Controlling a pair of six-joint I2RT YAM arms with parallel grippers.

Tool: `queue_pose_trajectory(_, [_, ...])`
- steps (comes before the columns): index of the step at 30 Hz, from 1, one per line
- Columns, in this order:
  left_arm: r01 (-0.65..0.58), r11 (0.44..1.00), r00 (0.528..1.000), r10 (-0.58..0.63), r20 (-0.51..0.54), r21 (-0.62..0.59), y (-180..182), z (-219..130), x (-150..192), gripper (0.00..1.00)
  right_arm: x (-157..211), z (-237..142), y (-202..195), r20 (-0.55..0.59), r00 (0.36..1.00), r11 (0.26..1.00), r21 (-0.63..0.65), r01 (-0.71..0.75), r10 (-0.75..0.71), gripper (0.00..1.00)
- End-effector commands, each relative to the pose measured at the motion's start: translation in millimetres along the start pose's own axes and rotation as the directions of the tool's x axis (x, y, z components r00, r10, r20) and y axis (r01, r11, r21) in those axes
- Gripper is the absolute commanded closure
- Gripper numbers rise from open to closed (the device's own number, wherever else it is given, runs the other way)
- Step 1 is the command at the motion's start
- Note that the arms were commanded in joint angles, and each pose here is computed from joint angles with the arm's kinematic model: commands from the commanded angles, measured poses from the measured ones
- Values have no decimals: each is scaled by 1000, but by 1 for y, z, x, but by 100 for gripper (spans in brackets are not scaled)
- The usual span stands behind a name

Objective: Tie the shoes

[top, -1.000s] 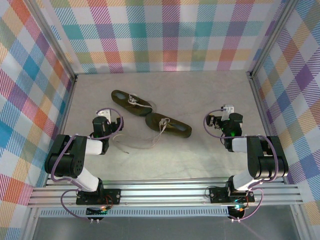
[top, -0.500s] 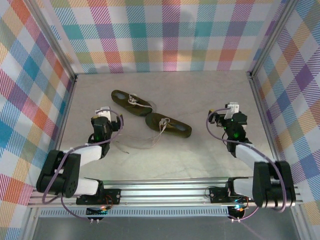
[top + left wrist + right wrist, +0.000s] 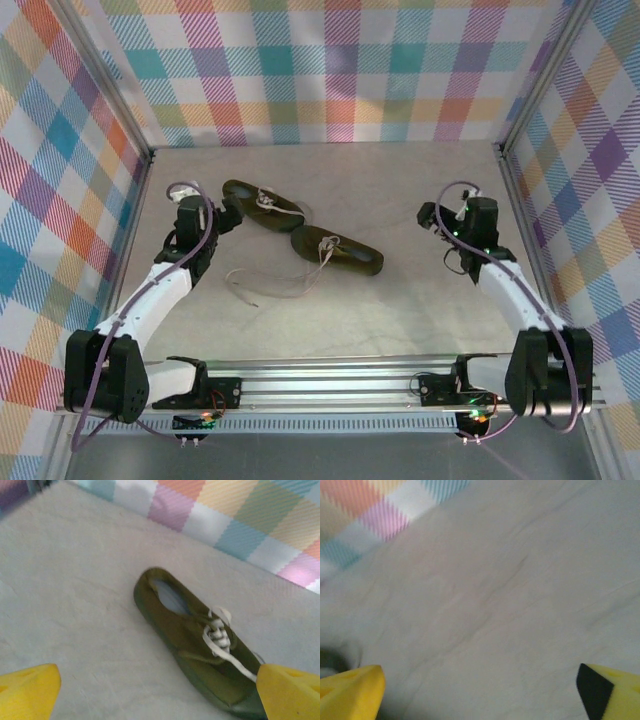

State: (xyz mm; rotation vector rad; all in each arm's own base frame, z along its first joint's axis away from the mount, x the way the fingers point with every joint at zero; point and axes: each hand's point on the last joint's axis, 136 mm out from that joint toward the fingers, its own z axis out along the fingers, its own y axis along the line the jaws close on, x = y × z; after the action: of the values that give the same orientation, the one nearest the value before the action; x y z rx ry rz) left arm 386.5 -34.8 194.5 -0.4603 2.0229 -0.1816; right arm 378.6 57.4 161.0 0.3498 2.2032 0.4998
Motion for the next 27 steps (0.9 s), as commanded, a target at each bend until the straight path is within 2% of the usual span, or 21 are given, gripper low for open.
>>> queue_pose_trajectory(1, [-29, 999, 989, 35, -142, 41, -24, -13, 31, 0, 48, 6, 64, -255, 945, 964, -219, 151, -206, 5])
queue_pose_trajectory(3, [-86, 994, 985, 94, -143, 61, -39, -22, 36, 0, 67, 11, 76, -312, 898, 941, -234, 243, -309, 8])
queue_pose_trajectory(6, [-106, 989, 981, 120, -154, 99, -53, -35, 42, 0, 90, 18, 84, -374, 825, 904, -237, 357, -424, 18])
queue_pose_trajectory(10, [-80, 989, 983, 99, -152, 127, -57, -43, 43, 0, 106, 23, 76, -486, 759, 897, -148, 417, -433, 27])
queue_pose_trajectory(16, [-98, 983, 976, 125, -180, 152, -61, -42, 49, 0, 133, 28, 74, -548, 631, 804, -138, 579, -549, 27])
queue_pose_trajectory(19, [-94, 981, 975, 125, -182, 170, -64, -43, 51, 0, 136, 41, 71, -550, 573, 749, -156, 644, -608, 32])
queue_pose_trajectory(27, [-101, 981, 972, 133, -194, 164, -59, -45, 57, 0, 137, 74, 78, -544, 506, 690, -204, 694, -669, 36])
